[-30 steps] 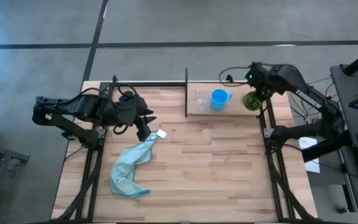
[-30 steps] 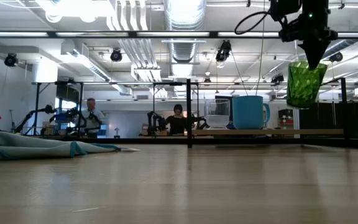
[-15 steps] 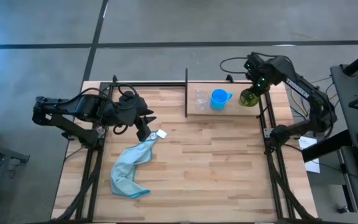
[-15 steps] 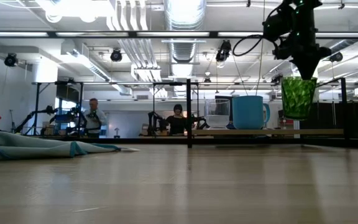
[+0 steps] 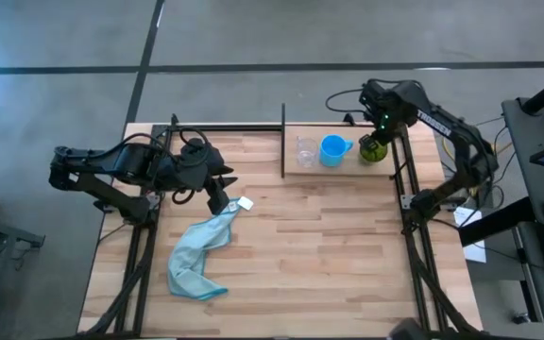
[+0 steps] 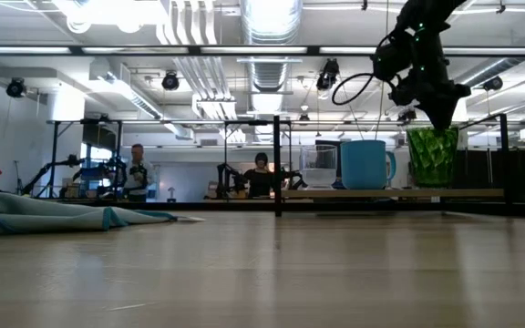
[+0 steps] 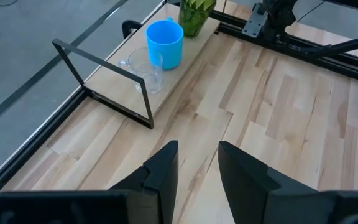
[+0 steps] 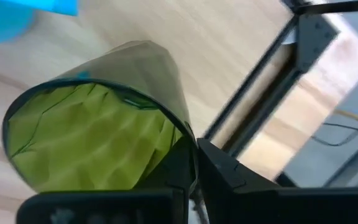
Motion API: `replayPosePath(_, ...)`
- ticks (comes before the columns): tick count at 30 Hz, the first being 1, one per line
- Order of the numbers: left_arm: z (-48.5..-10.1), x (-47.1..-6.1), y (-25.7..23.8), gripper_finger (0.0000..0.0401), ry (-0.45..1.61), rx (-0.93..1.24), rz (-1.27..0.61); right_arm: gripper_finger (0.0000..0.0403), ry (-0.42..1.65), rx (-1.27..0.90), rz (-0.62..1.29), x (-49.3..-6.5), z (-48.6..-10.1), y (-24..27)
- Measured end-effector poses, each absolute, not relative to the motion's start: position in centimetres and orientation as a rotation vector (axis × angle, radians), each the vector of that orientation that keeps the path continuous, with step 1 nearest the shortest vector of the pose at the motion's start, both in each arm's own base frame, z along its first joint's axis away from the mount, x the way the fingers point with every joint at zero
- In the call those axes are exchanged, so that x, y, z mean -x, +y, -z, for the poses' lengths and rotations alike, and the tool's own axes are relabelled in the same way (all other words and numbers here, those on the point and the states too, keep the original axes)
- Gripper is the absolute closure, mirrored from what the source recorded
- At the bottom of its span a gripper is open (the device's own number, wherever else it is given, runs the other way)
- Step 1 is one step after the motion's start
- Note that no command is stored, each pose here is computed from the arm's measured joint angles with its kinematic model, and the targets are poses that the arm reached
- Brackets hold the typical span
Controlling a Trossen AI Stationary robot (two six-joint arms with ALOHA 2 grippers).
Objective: Stack small to large cups/mugs on shelf
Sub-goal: Put the green cup on the shelf, then return to Home Position
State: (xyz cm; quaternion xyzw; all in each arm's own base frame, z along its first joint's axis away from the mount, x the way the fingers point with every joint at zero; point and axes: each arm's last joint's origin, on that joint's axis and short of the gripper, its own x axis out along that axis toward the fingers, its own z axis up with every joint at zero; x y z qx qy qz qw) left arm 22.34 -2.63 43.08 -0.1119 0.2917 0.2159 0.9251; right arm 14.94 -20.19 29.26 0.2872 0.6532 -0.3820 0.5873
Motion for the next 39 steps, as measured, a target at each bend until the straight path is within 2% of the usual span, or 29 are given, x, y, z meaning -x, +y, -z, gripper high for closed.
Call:
replayPosePath(16,-43.1,-22.3,-2.6,0.0301,0.599,0.229,-0.442,0.0313,1.538,-0.608,0.870,-15.1,-29.1,-20.5)
replayPosePath(22,-43.1,-22.3,-2.6,0.0301,0.599,0.229,-0.443,0.0301,1.497,-0.587,0.878,-15.3,-30.3,-20.7)
replayPosePath(31,-43.1,-22.3,-2.6,0.0301,0.597,0.234,-0.444,0.0317,1.386,-0.620,0.939,-15.0,-35.8,-20.2)
replayPosePath(34,-43.1,-22.4,-2.6,0.0301,0.593,0.235,-0.444,0.0325,1.219,-0.700,0.940,-14.8,-38.3,-19.5)
replayPosePath(39,-43.6,-22.7,-2.7,0.0301,0.544,0.243,-0.429,0.0332,1.013,-0.740,0.797,-13.7,-41.9,-17.1)
